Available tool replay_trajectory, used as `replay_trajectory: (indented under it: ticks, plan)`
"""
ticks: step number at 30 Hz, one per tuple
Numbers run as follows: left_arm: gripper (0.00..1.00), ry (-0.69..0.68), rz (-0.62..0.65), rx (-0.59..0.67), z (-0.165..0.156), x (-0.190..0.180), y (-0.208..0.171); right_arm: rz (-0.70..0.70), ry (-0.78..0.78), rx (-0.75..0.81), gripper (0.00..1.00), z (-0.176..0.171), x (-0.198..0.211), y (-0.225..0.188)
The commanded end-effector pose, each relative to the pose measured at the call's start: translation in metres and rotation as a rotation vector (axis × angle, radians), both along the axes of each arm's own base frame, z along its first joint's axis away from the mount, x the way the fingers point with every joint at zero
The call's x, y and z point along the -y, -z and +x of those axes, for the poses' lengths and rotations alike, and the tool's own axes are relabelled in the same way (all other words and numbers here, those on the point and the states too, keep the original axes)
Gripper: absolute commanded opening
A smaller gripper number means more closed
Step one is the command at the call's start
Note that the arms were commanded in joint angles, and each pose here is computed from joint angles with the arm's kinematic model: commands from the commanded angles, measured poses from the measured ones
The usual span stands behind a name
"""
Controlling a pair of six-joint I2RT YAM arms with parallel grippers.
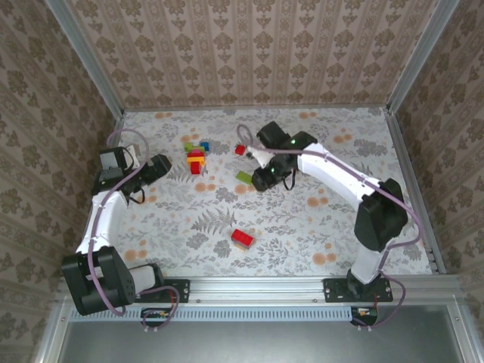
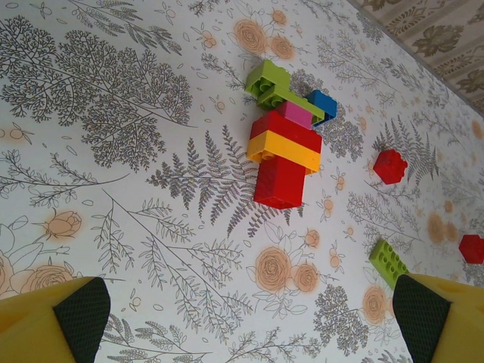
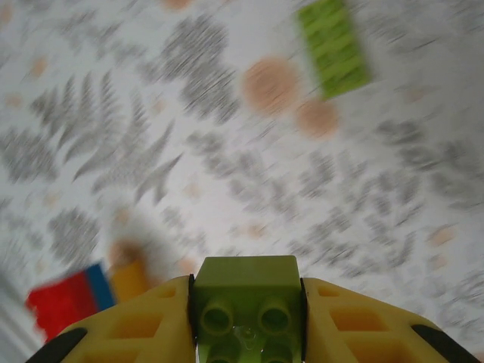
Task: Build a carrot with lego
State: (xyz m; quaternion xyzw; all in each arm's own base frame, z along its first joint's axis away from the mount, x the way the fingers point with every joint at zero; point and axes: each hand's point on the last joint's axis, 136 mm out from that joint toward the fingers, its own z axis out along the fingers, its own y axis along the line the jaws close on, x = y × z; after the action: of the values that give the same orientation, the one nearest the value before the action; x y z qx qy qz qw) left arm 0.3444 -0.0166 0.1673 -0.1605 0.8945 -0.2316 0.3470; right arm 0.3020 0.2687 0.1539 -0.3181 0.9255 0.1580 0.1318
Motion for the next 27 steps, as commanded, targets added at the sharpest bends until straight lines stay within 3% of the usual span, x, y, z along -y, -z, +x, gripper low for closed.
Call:
replay_trajectory:
  ticks: [1,12,27]
  plan:
    - [1.0,0.022,0.009,0.028,0.004,0.002,-0.01,0.008,-0.067,-0.051,0.34,-0.041,-0.007,0.006]
    - [1.0,0.022,0.01,0.026,0.004,0.003,-0.01,-0.047,-0.204,-0.048,0.34,-0.098,-0.029,0.013]
    - [1.0,0.024,0.012,0.024,0.004,0.003,-0.01,-0.067,-0.279,-0.025,0.33,-0.124,-0.055,0.022]
